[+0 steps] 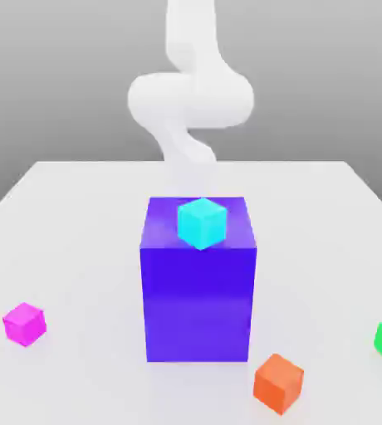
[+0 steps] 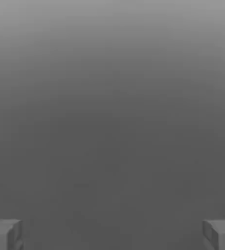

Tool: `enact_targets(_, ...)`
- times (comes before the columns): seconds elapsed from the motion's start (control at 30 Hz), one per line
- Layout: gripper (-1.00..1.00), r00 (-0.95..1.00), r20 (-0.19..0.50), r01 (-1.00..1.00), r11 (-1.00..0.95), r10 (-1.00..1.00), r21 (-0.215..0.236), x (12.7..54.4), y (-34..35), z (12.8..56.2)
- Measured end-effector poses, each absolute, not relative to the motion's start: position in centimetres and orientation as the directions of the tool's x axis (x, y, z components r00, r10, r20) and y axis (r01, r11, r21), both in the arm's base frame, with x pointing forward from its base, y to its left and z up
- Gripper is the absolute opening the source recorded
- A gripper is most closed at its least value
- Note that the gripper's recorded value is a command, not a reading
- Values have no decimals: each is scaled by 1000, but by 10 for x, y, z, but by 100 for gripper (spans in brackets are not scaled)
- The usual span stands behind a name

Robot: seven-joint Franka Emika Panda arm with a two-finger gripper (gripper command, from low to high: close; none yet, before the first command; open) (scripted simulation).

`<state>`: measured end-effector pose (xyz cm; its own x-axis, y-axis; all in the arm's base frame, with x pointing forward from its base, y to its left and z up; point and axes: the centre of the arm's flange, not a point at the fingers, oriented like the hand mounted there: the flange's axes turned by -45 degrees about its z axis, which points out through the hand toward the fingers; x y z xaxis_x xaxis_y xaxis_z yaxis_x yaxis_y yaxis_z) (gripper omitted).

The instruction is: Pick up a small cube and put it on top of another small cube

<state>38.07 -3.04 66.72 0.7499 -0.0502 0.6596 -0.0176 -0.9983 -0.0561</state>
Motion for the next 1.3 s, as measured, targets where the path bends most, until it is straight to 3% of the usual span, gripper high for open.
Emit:
enact_targets(0.23, 0, 864, 478, -95, -983, -158, -154, 441, -112, 524)
enact_targets(0.43, 0, 913, 317, -208, -962, -256, -177, 443, -176, 398)
enact_targets(0.63, 0, 915, 159, -353, -927, -371, -132, 397, -240, 285)
enact_targets(0.83, 0, 892, 19, -451, -893, -451, -18, 327, -284, 201)
enact_targets(0.97, 0, 889, 7, -458, -889, -458, 8, 318, -291, 173)
enact_targets(1.17, 0, 888, 3, -460, -888, -460, 4, 316, -290, 131)
enact_targets(1.2, -100, 887, 2, -461, -887, -461, 2, 316, -289, 127)
enact_targets(1.3, -100, 887, 1, -461, -887, -461, 2, 316, -289, 127)
